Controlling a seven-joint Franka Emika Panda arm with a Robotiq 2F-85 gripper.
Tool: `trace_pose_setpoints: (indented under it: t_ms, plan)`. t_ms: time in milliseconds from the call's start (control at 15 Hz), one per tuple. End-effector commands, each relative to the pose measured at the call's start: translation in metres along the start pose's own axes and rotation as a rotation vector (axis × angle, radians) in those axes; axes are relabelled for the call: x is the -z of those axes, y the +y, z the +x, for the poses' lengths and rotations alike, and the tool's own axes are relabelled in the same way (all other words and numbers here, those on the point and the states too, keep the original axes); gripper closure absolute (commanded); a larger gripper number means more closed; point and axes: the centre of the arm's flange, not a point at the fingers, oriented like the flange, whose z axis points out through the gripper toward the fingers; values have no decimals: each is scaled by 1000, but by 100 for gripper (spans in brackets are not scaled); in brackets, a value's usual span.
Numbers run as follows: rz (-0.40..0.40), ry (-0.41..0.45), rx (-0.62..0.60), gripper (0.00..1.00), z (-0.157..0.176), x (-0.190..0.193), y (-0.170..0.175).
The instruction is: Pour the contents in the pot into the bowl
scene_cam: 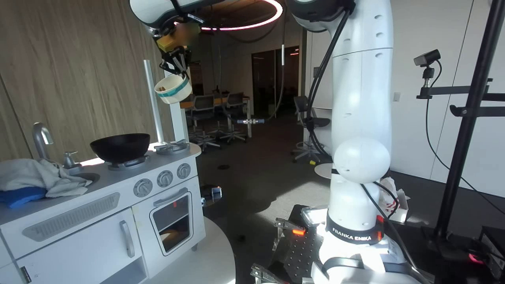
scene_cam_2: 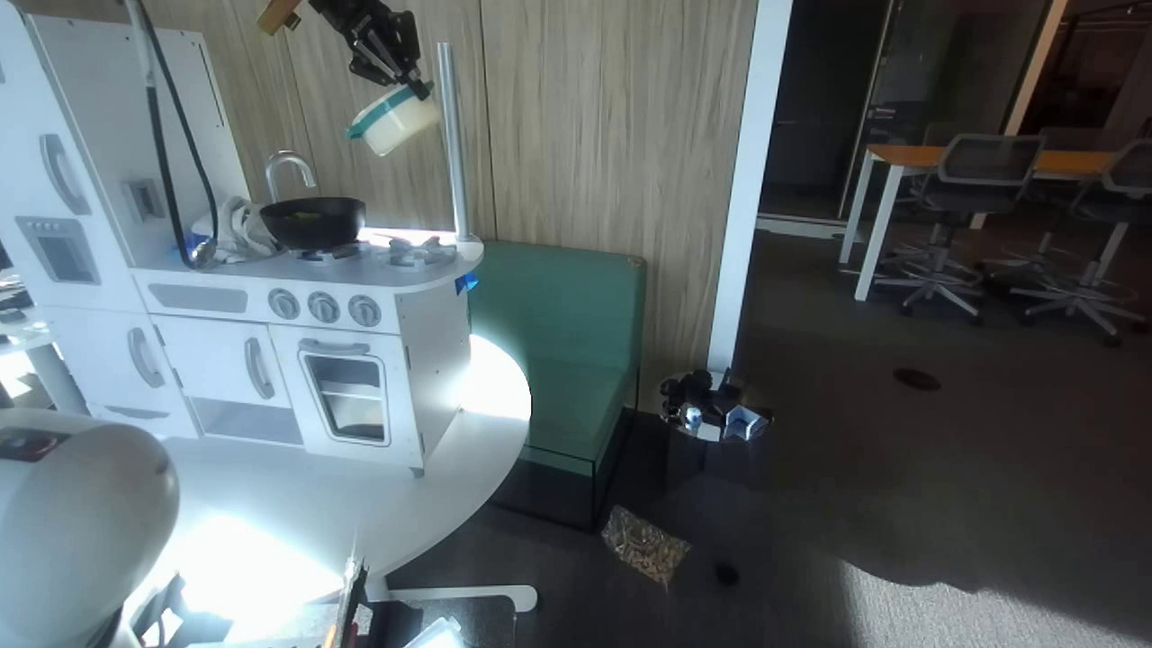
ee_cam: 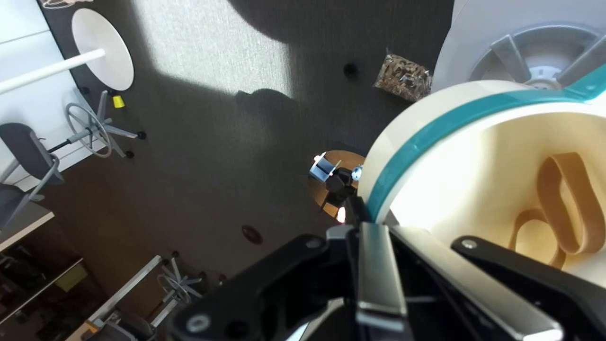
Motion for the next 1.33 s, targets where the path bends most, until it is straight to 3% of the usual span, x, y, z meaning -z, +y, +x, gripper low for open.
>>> trace_pose_setpoints:
  t_ms: [0, 667, 1267]
  plan:
    - [49, 10, -14, 99, 6, -14, 2]
    - [118, -53, 25, 99, 3, -49, -27]
    - [120, -86, 53, 99, 4, -78, -46]
